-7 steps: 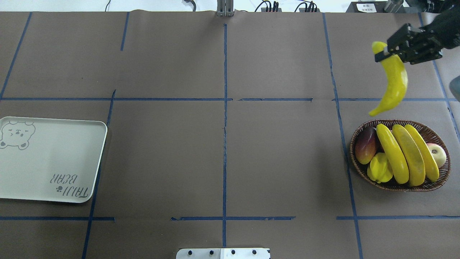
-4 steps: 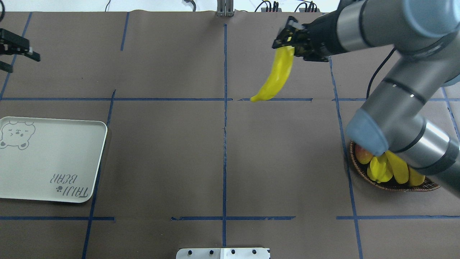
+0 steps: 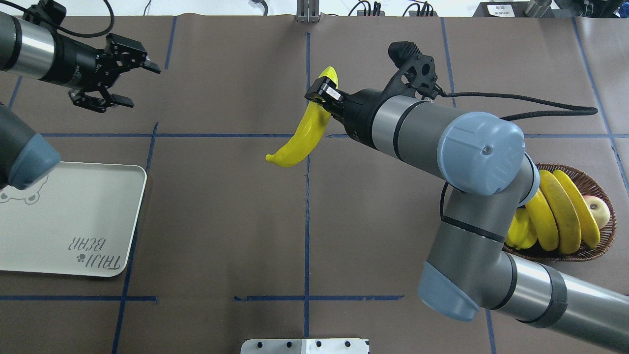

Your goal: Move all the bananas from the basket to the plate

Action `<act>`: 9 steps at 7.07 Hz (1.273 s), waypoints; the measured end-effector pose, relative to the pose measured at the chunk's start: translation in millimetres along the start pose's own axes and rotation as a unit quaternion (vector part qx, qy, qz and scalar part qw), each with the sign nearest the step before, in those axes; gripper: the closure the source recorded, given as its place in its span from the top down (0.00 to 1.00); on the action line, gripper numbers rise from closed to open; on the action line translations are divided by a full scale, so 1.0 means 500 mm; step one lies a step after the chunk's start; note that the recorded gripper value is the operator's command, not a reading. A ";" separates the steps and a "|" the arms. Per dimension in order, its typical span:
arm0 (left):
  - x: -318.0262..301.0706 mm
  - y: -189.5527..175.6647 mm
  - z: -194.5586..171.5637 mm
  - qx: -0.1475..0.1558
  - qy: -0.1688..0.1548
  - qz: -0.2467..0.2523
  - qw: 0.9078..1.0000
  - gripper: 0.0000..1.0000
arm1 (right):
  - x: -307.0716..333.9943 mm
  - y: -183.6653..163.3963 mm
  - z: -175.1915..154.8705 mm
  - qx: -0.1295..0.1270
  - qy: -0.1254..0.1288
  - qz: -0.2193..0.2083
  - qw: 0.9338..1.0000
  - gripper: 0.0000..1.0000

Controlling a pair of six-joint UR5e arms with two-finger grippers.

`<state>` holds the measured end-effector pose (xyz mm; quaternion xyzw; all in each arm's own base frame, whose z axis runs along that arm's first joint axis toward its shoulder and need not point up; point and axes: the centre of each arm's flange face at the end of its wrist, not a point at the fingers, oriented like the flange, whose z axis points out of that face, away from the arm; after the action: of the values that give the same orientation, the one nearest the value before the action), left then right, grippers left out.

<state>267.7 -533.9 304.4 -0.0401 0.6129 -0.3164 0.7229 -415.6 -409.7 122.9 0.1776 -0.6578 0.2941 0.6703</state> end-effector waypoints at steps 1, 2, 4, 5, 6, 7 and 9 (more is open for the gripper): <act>0.021 0.067 0.032 0.008 0.042 -0.072 0.996 1.00 | -0.002 0.002 -0.003 0.013 -0.005 0.009 1.000 0.00; 0.045 0.140 0.050 0.009 0.082 -0.155 0.984 1.00 | -0.003 0.001 -0.003 0.034 -0.009 0.021 0.999 0.00; 0.074 0.231 0.042 -0.014 0.123 -0.292 0.949 1.00 | -0.005 -0.007 -0.006 0.071 -0.015 0.040 0.997 0.00; 0.084 0.262 0.044 -0.024 0.129 -0.336 0.932 1.00 | -0.004 -0.009 -0.006 0.086 -0.017 0.048 0.995 0.00; 0.100 0.315 0.073 -0.025 0.130 -0.364 0.922 1.00 | -0.003 -0.004 -0.004 0.094 -0.018 0.051 0.994 0.00; 0.123 0.382 0.108 -0.020 0.124 -0.376 0.918 1.00 | -0.003 0.004 -0.004 0.099 -0.019 0.051 0.994 0.00; 0.148 0.458 0.121 -0.022 0.119 -0.380 0.917 1.00 | -0.003 0.006 -0.002 0.105 -0.018 0.050 0.993 0.00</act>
<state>419.8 -409.3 153.4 -0.2480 0.6397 -0.5564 0.4688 -416.8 -406.9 120.7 0.2191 -0.6432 0.3919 0.6202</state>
